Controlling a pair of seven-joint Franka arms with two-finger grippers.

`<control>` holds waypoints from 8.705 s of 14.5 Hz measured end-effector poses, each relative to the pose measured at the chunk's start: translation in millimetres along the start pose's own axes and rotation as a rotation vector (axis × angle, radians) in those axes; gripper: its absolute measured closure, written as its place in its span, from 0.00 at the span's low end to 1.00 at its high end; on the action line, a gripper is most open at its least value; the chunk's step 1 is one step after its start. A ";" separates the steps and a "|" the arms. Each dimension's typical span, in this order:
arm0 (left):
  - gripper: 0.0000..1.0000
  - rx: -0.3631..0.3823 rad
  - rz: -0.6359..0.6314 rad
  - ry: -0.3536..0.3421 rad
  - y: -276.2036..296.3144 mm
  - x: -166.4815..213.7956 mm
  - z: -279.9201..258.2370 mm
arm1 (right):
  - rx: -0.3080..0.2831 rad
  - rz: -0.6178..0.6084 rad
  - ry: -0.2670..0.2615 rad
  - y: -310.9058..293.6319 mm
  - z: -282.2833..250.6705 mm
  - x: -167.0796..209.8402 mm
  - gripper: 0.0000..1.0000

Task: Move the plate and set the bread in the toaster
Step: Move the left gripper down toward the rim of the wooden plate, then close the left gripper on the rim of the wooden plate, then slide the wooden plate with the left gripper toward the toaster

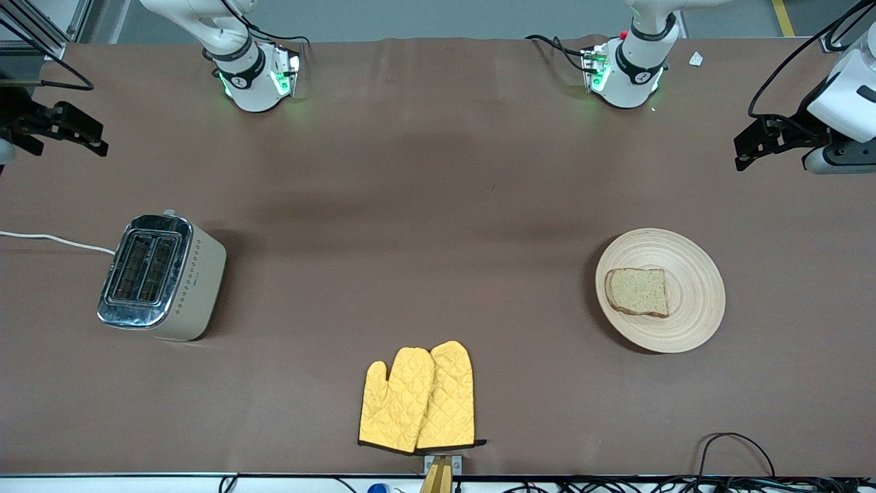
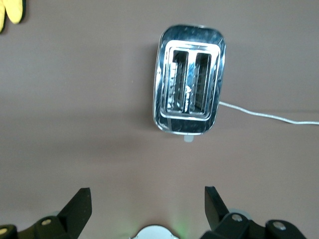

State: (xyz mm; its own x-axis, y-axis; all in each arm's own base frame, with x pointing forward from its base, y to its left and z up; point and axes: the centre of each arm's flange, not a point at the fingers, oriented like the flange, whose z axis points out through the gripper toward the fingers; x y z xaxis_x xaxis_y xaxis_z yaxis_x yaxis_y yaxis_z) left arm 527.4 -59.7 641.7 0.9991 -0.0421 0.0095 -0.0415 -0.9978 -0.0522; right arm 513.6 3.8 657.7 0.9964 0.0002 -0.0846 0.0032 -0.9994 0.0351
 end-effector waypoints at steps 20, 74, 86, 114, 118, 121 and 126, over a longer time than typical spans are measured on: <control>0.00 -0.358 -0.112 -0.026 -195.7 77.8 201.6 | 0.000 -0.003 -0.003 -1.6 -1.1 -0.9 0.00; 0.87 -0.876 -0.088 -0.049 -250.5 73.3 489.7 | 0.000 -0.061 -0.051 -4.2 2.6 -6.3 0.00; 0.88 -0.992 0.134 -0.005 -123.0 129.8 439.8 | 0.000 -0.062 -0.051 -4.3 2.6 -6.4 0.00; 0.88 -1.162 0.102 -0.057 270.9 32.1 502.6 | 0.003 0.004 0.033 44.6 21.8 28.2 0.00; 0.88 -1.166 0.099 -0.041 283.4 16.1 524.0 | 0.015 0.002 0.033 42.7 27.0 30.5 0.00; 0.88 -1.210 0.055 -0.024 283.8 11.4 536.0 | 0.018 0.002 0.026 42.4 30.8 31.8 0.00; 0.51 -1.229 0.007 -0.024 297.6 6.2 532.8 | 0.019 -0.015 0.008 34.3 39.3 37.2 0.00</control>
State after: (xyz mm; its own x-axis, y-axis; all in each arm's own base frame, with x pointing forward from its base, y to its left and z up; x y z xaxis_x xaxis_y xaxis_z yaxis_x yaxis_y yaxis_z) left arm 527.4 -329.3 94.2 0.9982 -0.0598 -0.0055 -0.0179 -0.3839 0.9232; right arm 547.4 -31.8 616.6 0.9969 0.0156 -0.0772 0.0167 -0.9998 0.0145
